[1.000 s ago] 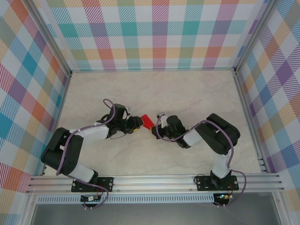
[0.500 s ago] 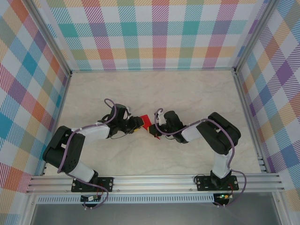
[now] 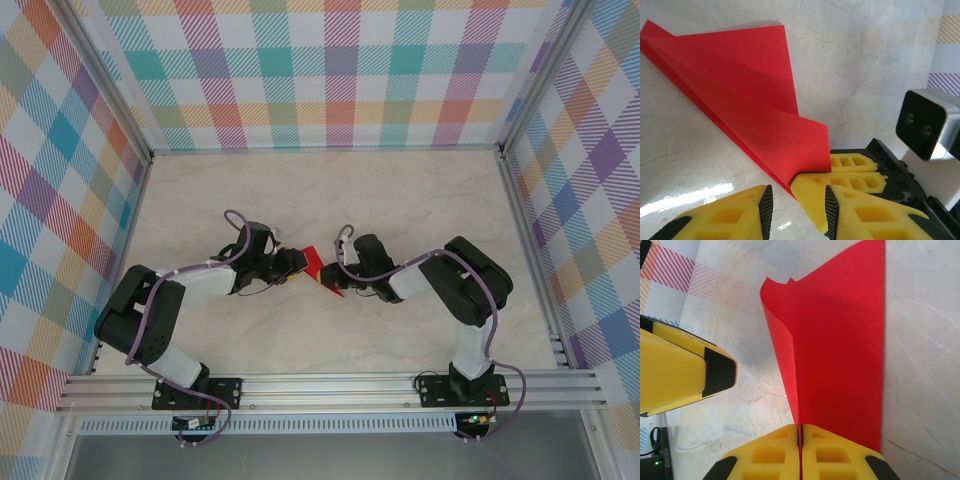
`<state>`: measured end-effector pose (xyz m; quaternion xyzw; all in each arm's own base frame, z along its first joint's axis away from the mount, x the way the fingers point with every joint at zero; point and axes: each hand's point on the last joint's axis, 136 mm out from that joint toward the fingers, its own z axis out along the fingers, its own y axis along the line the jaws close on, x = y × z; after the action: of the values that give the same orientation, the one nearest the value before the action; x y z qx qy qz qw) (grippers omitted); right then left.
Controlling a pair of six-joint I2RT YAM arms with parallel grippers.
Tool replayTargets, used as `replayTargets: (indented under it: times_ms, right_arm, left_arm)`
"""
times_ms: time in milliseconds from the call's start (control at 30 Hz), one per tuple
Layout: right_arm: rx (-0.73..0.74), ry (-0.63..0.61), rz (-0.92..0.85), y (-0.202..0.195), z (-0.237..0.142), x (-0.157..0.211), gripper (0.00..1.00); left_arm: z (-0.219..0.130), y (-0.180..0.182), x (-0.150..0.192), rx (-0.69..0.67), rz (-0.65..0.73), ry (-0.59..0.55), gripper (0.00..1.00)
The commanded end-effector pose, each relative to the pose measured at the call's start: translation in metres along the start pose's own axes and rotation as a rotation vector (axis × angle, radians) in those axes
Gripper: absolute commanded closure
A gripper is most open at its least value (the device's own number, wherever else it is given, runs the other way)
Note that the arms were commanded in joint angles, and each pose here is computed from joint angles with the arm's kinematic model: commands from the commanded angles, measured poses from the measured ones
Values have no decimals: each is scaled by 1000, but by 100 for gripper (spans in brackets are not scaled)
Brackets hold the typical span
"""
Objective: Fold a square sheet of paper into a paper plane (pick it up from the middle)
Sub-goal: Fold the wing for the third time at the center of the table.
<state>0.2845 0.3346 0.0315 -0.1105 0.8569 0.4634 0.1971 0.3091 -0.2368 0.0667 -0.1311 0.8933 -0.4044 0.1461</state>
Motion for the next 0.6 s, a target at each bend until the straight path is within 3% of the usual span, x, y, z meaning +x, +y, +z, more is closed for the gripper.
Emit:
replayTargets:
  times_ms: [0, 567]
  right_arm:
    - [-68, 19, 47, 7, 2, -3, 94]
    - [-121, 54, 185, 0, -1, -3, 94]
  left_arm:
    - [2, -15, -12, 33, 55, -41, 65]
    - [13, -20, -11, 80, 87, -36, 69]
